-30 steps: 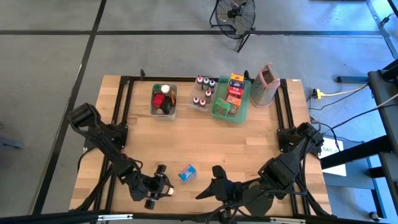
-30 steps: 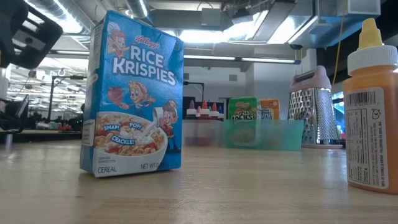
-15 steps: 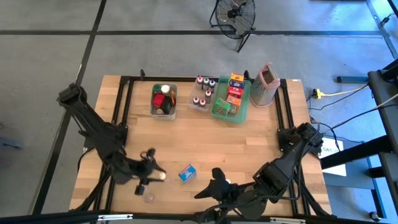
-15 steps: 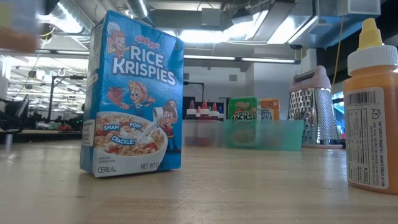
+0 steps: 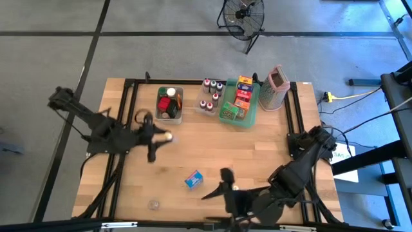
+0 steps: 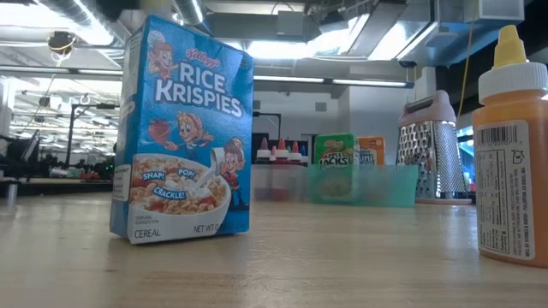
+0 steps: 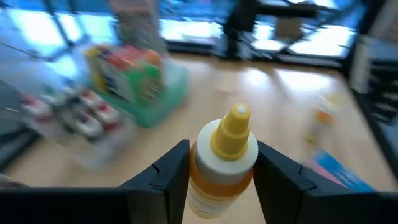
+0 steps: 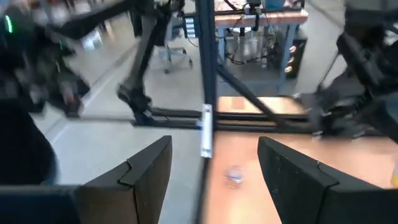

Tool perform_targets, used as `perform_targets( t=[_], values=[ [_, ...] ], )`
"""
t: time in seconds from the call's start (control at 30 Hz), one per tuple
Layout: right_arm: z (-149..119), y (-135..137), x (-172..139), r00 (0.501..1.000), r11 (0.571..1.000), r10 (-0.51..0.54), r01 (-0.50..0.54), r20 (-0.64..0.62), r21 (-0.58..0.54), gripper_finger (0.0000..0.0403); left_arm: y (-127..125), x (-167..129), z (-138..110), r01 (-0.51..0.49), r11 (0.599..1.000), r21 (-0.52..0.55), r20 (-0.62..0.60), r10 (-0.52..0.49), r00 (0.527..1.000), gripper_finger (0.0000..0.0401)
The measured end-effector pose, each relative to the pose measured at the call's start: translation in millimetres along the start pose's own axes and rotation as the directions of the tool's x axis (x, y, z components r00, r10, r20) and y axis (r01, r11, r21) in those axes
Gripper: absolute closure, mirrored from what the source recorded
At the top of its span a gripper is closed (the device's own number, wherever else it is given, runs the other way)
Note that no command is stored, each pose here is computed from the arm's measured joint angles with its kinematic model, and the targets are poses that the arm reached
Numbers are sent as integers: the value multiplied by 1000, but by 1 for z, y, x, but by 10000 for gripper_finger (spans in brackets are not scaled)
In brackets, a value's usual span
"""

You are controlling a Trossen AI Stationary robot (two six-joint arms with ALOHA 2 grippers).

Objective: Pick & Place Kitchen Items
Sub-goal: Put the left yellow food coloring bottle into the transparent bin

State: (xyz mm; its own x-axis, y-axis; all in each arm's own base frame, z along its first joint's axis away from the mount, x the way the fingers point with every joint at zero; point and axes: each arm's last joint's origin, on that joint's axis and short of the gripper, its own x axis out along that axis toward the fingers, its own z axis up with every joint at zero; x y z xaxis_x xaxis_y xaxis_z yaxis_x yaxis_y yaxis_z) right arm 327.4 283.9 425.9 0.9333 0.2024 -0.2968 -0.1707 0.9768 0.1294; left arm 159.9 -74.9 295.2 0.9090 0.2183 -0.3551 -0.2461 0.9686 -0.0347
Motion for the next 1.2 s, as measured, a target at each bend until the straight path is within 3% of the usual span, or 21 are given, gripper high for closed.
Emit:
perform_targets(
  t=[0.17, 0.4, 0.53, 0.6, 0.7, 0.9, 1.07, 1.2],
  values=[
    [23, -18, -38, 991, 976, -136, 137, 19, -170, 162, 34, 2, 52, -147, 987, 62, 55, 143, 988, 255],
    [45, -52, -89, 960, 894, -280, 268, 20, -359, 162, 91, -5, 147, -311, 946, 94, 105, 301, 948, 255],
    [49, -68, -114, 915, 829, -402, 378, 32, -412, 162, 123, 1, 186, -330, 939, 93, 127, 318, 940, 256],
    [49, -74, -123, 910, 821, -415, 380, 12, -426, 162, 141, 13, 197, -293, 953, 79, 121, 283, 952, 256],
    [49, -83, -136, 903, 822, -429, 381, -19, -423, 162, 171, 44, 196, -198, 978, 61, 58, 194, 979, 256],
    [48, -94, -149, 890, 830, -453, 400, -51, -389, 162, 217, 118, 160, -88, 993, 77, -141, 98, 985, 256],
    [49, -98, -152, 887, 829, -459, 406, -54, -385, 162, 227, 165, 147, 71, 990, 124, -119, -56, 991, 256],
    [50, -100, -154, 884, 830, -464, 413, -53, -374, 162, 242, 185, 136, 103, 985, 141, -112, -88, 990, 256]
  ],
)
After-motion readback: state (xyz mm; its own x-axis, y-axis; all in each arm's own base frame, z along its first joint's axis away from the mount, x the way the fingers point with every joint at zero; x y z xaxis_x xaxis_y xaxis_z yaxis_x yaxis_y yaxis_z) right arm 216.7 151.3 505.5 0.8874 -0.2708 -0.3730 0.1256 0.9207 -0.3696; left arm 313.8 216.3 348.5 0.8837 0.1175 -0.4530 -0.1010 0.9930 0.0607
